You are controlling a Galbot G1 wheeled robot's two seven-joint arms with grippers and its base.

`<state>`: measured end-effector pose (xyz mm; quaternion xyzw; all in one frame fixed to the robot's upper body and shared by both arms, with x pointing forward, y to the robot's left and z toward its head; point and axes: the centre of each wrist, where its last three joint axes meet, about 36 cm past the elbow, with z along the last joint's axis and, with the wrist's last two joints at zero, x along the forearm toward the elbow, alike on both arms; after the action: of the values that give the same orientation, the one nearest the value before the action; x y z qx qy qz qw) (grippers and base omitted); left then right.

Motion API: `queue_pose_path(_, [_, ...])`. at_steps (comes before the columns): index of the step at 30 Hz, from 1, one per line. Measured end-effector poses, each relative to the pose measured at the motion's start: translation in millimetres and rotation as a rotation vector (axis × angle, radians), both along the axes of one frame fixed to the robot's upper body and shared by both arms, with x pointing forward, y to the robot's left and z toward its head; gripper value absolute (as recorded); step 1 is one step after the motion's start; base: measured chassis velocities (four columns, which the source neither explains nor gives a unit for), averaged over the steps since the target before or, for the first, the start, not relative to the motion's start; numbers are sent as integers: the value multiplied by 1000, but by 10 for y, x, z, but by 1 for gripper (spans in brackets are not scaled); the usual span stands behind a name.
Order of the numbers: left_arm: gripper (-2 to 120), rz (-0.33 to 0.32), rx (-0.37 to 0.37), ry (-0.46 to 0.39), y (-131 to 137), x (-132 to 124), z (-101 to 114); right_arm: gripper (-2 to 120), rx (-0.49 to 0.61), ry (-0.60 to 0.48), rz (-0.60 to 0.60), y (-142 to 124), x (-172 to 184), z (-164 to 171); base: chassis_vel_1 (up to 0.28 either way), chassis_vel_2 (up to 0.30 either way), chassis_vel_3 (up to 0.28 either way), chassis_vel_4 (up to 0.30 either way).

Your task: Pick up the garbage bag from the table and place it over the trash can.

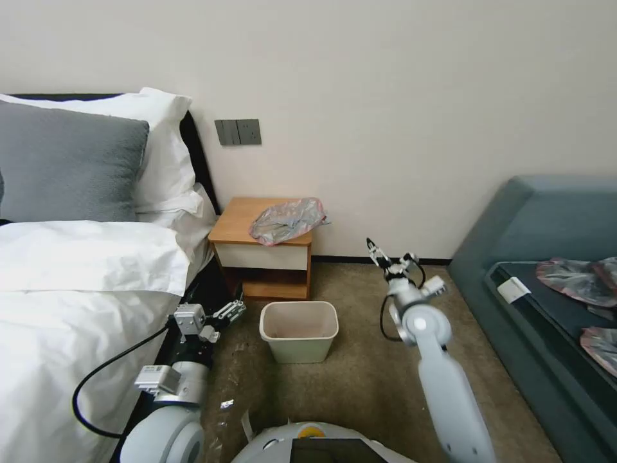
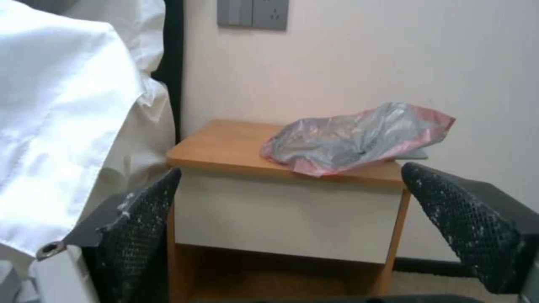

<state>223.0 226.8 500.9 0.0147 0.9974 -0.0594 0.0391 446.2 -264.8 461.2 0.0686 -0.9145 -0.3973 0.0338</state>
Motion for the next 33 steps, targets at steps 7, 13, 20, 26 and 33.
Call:
queue_pose_path(7, [100,-7,-8,-9,6,-41,-24,100,129,68,53,-75,676,-127,0,0,0,0])
queue_pose_path(13, [100,1,-17,-5,-5,-64,-26,100,219,68,108,3,1031,-93,0,0,0,0])
queue_pose_path(20, [100,11,-27,-2,-17,-83,-33,100,351,104,155,160,1518,-83,0,0,0,0])
queue_pose_path(26, [100,11,-30,4,-18,-81,-55,100,408,129,186,221,1717,-150,0,0,0,0])
queue_pose_path(33, [100,12,-32,10,-20,-77,-82,100,490,158,228,360,1922,-229,0,0,0,0])
